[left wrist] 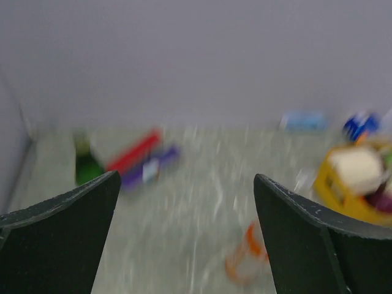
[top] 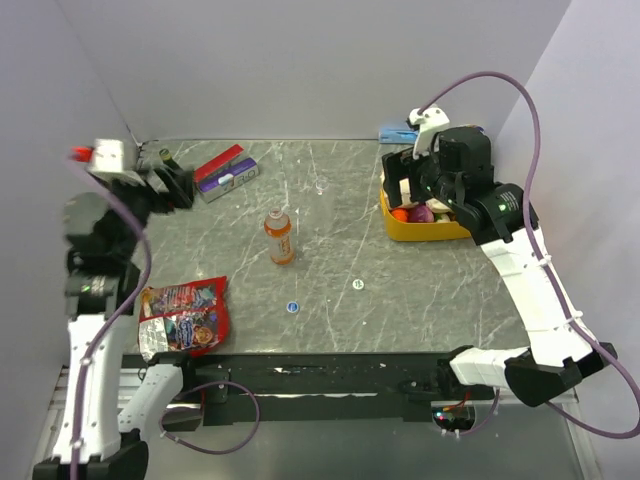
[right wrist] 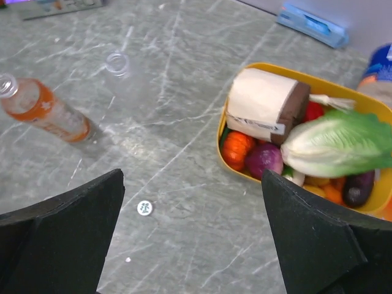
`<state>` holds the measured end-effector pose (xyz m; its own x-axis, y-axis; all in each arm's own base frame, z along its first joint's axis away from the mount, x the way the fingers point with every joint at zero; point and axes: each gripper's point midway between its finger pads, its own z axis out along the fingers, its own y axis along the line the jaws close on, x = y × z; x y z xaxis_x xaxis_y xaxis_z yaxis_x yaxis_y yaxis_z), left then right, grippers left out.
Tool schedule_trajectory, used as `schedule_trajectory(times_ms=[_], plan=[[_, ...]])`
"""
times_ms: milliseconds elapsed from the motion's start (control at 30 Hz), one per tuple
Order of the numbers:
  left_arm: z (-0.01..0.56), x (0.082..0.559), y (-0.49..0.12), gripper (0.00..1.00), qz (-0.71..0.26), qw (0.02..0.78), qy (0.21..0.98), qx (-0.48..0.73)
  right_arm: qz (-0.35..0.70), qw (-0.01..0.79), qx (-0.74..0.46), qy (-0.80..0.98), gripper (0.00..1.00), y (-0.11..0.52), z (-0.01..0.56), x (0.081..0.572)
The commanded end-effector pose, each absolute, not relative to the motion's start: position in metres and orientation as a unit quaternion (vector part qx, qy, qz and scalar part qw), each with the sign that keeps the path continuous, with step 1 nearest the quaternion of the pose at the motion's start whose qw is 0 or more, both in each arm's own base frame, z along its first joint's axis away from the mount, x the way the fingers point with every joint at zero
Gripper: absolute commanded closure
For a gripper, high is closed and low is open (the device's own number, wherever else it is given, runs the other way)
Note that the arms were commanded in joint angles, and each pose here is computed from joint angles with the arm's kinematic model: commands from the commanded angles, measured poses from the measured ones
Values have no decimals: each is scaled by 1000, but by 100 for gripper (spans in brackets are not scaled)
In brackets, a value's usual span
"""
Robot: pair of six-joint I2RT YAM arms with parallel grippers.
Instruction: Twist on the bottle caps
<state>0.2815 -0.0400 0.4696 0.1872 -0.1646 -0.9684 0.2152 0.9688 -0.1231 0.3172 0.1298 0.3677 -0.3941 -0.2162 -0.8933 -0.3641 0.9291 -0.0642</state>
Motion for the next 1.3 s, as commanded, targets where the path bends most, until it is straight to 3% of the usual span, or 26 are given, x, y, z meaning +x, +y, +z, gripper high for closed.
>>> schedule_trajectory(times_ms=[0,100,267,333,600,800,1267], plan=[[389,274,-33,4,-138,691,709,-30,106,558,-258,782,0,158,392,325],[361,274,-48,4,-156,677,719,23,204,565,-445,664,0,212,416,290],[295,282,-67,4,-219,588,778,9,261,528,-532,608,1,290,408,276],[270,283,-55,4,-207,574,791,-51,292,498,-551,602,5,320,395,266],[253,284,-33,4,-135,561,815,-50,298,465,-504,664,16,382,344,308],[259,280,-36,4,-145,578,802,-46,276,442,-500,692,19,399,307,337],[276,281,-48,4,-173,585,792,-14,253,415,-490,723,34,407,261,356]])
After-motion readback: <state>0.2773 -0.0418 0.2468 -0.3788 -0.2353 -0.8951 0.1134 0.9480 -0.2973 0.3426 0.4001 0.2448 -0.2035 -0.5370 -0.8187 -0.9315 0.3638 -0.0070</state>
